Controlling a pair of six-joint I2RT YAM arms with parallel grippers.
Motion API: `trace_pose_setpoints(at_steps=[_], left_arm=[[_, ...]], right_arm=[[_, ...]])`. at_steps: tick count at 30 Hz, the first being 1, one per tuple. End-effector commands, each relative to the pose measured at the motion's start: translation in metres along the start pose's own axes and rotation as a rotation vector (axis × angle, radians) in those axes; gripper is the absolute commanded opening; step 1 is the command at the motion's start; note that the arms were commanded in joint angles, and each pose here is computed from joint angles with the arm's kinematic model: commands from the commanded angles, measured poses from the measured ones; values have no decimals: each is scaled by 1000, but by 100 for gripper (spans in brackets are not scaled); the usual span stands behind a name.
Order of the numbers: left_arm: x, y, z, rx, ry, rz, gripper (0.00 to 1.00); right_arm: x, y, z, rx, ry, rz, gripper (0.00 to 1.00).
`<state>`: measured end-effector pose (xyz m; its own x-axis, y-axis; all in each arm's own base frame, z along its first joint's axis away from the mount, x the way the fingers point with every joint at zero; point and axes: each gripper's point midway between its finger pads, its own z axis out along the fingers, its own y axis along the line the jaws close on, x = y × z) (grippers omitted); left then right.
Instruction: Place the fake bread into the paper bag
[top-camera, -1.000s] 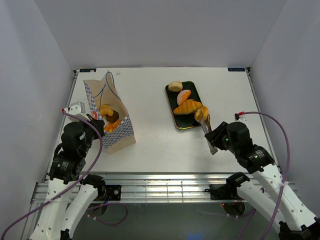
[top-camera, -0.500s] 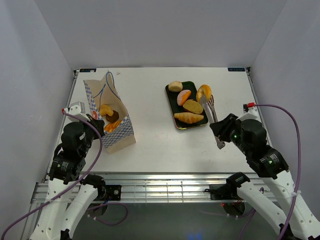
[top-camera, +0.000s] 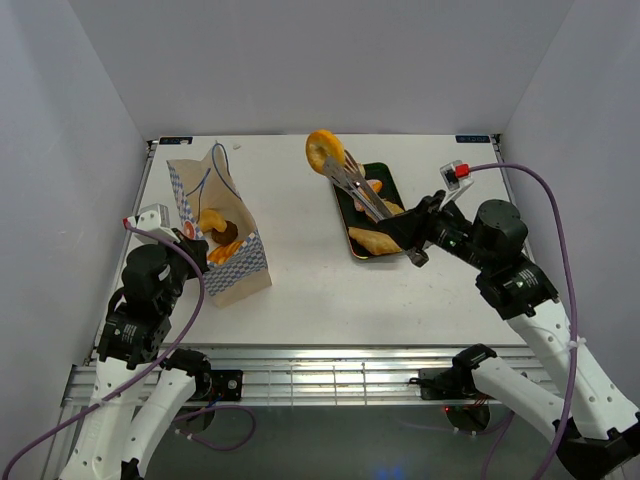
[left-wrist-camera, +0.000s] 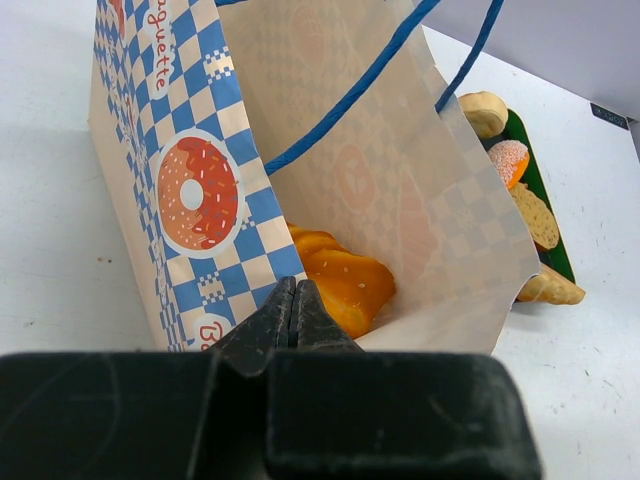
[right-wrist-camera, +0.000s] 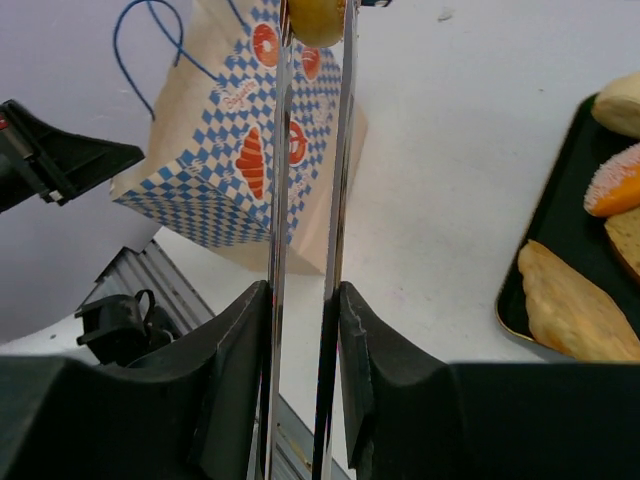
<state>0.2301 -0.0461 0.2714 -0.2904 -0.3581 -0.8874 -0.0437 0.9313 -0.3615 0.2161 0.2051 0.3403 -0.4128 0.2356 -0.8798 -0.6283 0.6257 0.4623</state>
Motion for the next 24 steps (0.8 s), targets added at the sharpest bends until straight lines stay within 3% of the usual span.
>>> trace_pose_setpoints(at_steps=[1,14,24], left_arm=[[4,4,1,-16,16,16,0],[0,6,-2,-37,17,12,0],[-7,27,-10,-165,-28,-68,0]], right_arm=[[-47,58,0,-275,-130,-117,34],[-34,139,60,-469,-38,-267,34],[-25,144,95,-447,-14,-273,34]])
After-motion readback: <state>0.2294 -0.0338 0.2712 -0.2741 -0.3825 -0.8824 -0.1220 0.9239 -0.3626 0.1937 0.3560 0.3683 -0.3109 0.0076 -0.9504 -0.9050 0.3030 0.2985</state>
